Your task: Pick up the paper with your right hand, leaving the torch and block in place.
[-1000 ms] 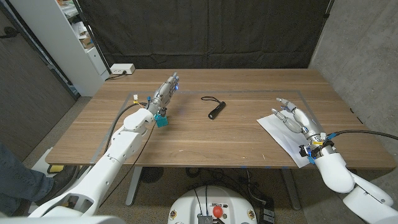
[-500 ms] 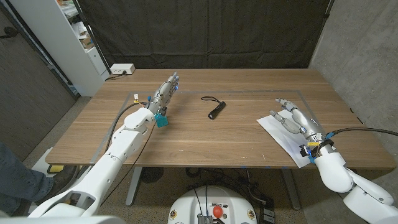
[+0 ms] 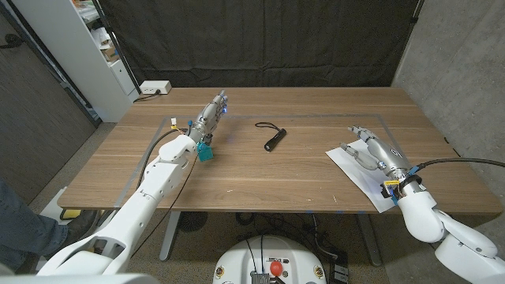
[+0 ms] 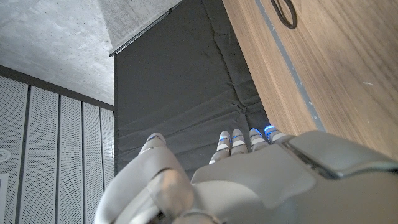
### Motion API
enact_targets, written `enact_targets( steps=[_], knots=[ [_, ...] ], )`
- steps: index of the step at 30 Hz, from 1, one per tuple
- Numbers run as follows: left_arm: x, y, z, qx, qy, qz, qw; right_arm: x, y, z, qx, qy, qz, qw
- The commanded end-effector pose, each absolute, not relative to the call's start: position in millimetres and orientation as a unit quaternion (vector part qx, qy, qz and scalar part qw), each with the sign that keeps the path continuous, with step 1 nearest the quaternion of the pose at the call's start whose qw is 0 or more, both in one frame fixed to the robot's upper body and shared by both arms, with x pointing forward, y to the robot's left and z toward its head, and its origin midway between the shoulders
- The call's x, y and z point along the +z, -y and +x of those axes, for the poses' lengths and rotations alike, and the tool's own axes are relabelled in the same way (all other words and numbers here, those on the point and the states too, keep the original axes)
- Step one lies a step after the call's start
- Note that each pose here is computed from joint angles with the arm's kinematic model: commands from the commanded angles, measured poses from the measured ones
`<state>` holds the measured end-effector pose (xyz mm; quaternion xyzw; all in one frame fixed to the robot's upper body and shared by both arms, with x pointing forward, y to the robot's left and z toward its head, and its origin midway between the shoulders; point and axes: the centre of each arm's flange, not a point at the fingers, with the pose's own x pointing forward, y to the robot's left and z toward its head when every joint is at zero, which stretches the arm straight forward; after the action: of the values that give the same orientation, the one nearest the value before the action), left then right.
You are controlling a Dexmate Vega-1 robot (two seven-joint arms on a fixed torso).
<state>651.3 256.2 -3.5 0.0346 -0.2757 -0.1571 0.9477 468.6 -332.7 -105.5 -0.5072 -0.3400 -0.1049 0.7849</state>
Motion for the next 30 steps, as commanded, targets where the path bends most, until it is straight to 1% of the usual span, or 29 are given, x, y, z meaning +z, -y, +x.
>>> enact_targets(
  steps=[1, 10, 30],
  knots=[
    [-1, -255, 657, -0.160, 0.276, 0.032, 0.947, -105, 332, 468, -0.117, 0.321, -0.549, 0.763],
    [-2, -259, 656, -0.158, 0.279, 0.028, 0.947, -109, 332, 463, -0.116, 0.305, -0.555, 0.765],
    [-6, -264, 655, -0.154, 0.276, 0.026, 0.948, -120, 328, 463, -0.119, 0.279, -0.573, 0.761]
  ],
)
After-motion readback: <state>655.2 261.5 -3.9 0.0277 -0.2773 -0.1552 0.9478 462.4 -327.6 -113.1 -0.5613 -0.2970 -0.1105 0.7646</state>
